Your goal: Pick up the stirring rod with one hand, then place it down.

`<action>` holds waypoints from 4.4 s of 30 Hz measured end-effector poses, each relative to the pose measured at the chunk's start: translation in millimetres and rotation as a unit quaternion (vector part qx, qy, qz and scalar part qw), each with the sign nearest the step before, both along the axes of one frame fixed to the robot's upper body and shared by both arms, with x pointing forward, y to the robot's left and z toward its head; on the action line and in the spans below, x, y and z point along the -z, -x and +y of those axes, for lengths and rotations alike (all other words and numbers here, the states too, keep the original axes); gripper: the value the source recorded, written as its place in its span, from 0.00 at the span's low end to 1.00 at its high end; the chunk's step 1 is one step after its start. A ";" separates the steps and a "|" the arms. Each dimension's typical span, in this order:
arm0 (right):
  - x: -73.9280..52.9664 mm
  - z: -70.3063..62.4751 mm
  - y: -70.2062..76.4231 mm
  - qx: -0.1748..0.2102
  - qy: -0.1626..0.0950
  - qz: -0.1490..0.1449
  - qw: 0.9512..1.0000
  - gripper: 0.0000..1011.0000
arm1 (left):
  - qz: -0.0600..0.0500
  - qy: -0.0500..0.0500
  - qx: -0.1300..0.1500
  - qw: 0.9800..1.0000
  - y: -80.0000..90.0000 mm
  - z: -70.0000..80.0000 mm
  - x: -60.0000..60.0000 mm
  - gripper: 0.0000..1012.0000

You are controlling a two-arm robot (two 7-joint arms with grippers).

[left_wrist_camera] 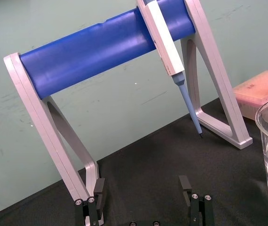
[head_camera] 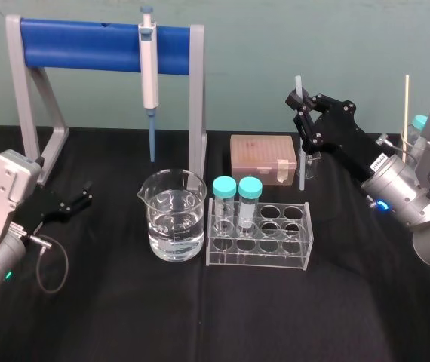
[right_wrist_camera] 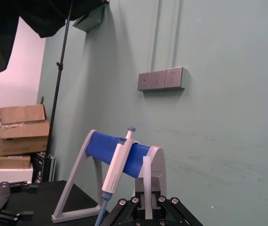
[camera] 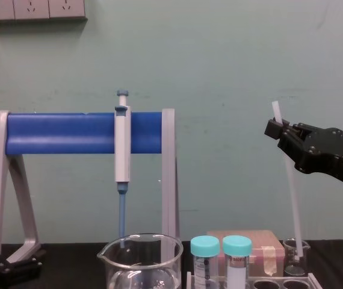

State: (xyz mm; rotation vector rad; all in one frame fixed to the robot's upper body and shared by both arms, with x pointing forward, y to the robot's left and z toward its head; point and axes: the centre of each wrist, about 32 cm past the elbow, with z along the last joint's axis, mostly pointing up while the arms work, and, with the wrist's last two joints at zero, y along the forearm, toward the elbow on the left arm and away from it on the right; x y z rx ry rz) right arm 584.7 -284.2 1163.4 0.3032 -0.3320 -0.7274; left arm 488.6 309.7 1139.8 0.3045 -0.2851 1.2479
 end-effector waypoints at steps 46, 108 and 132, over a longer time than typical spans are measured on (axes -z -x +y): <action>-0.1 0.0 0.0 0.000 0.000 0.000 1.000 0.07 | 0.000 0.000 0.000 1.000 0.0 0.0 0.0 0.99; 7.6 6.9 26.6 -0.012 0.006 0.025 1.000 0.07 | 0.000 0.000 0.000 1.000 0.0 0.0 0.0 0.99; 21.0 4.1 10.9 -0.021 -0.006 0.048 0.999 0.07 | 0.000 0.000 0.000 1.000 0.0 0.0 0.0 0.99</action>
